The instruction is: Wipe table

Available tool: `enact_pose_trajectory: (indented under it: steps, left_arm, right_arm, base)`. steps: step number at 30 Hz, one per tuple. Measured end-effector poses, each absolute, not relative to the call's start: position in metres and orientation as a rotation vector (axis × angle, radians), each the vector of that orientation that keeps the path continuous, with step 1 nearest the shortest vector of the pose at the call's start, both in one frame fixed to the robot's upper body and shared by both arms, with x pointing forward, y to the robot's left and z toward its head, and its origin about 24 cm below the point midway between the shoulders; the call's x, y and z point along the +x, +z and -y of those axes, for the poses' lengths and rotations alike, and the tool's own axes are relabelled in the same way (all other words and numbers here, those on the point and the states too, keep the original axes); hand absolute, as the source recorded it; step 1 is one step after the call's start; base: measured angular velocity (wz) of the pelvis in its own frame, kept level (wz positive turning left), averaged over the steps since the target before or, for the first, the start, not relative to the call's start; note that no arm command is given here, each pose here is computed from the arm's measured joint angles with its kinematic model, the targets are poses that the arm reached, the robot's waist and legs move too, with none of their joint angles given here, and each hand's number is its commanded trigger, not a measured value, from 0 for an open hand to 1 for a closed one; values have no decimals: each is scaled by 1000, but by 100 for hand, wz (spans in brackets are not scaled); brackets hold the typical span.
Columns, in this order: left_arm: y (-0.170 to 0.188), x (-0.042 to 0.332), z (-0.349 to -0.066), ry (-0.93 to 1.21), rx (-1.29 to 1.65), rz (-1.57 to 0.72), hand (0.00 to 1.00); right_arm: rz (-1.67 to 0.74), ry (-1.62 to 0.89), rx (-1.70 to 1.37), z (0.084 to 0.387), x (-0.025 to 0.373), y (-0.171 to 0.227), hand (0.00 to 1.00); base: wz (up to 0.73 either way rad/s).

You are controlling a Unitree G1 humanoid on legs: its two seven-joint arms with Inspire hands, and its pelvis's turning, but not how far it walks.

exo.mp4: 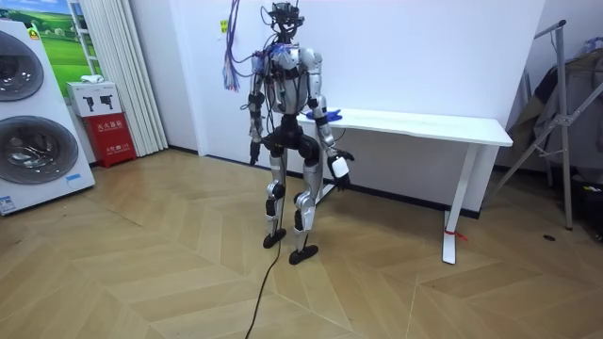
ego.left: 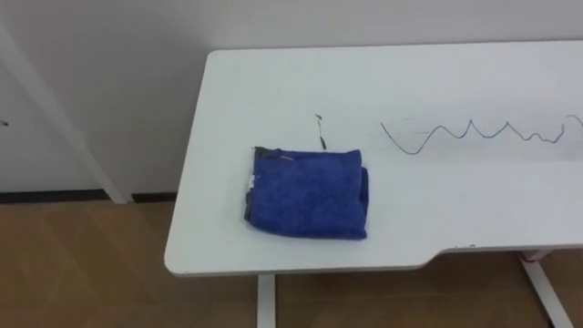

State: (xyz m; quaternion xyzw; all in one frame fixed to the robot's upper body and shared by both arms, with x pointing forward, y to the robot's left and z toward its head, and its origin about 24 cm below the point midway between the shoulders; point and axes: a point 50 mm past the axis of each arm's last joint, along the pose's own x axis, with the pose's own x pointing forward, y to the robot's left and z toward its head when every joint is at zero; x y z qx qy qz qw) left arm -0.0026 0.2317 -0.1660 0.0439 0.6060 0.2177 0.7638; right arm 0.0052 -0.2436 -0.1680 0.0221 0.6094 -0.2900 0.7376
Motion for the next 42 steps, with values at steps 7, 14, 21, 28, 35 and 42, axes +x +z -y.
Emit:
enact_pose_trajectory:
  steps: [7,14,21,28,35,42]
  left_arm:
    - [-161,-16,-250,609,65,-1329,0]
    - [-154,-18,-270,630,116,-1318,0]
    - [-155,-6,-267,552,176,-1302,0]
    - [-152,0,-268,539,188,-1271,0]
    - [-154,1,-265,508,186,-1278,0]
    - [-156,4,-263,439,198,-1288,0]
  right_arm:
    - [-1291,-1030,138,287,-9,-154,0]
    - [-1023,-1153,-52,334,52,-121,0]
    - [-558,-932,-548,334,145,-54,0]
    - [-114,-735,-912,297,197,13,0]
    - [194,-598,-1116,263,217,55,0]
    - [409,-532,-1182,232,235,85,0]
  base:
    - [-5]
    - [-16]
    - [-2]
    - [1]
    - [2]
    - [3]
